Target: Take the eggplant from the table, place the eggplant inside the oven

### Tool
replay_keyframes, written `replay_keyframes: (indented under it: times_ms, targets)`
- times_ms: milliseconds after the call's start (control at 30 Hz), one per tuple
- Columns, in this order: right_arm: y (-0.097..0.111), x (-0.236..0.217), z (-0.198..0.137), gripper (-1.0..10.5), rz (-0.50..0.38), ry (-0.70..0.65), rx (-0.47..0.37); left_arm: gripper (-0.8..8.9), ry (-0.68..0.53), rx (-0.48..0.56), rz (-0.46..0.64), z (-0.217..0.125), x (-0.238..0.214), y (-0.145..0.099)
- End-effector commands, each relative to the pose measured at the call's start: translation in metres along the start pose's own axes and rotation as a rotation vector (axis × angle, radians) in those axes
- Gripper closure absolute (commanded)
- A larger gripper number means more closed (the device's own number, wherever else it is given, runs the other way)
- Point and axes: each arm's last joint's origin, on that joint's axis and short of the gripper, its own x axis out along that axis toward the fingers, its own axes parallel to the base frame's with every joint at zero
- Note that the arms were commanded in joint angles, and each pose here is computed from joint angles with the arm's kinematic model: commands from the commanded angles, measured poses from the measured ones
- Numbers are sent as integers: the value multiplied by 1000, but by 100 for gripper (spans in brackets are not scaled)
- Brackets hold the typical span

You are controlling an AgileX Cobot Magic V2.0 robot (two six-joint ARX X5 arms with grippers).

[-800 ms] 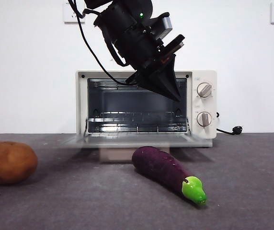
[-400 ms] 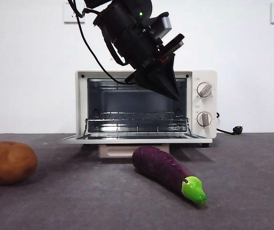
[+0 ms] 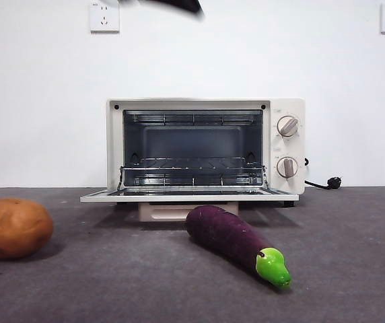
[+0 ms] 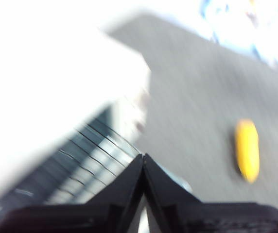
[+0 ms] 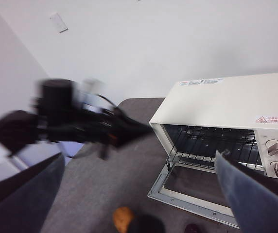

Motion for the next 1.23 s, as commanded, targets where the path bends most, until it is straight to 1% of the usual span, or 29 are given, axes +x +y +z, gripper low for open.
replay_keyframes:
  times_ms: [33, 200, 333, 533, 633, 733, 900, 967, 1133, 1233]
  targets:
    - [1, -1, 1, 382, 4, -7, -12, 819, -96, -12, 67, 13, -46, -4]
    - [1, -1, 1, 382, 4, -7, -12, 819, -229, 5, 206, 22, -126, -16]
    - [1, -1, 1, 382, 4, -7, -12, 819, -284, 1, 326, 17, -181, -30]
    - [1, 2, 1, 382, 16, 3, -11, 819, -345, -10, 477, 4, -237, -48]
    - [0, 6, 0, 382, 30, 28, -2, 819, -352, -19, 528, -2, -252, -54]
    - [-1, 12, -1, 382, 50, 58, 5, 819, -326, -24, 560, -8, -259, -56]
    - [-5, 25, -1, 384, 75, 109, 22, 819, -289, -21, 567, -13, -262, -58]
    - [-6, 32, -4, 384, 62, 151, 18, 819, -287, -21, 567, -13, -262, -58]
    - [-12, 58, -17, 384, -36, 318, -5, 819, -287, -20, 566, -13, -262, -58]
    - [-14, 81, -24, 384, -55, 426, -20, 819, -283, -20, 566, -13, -260, -57]
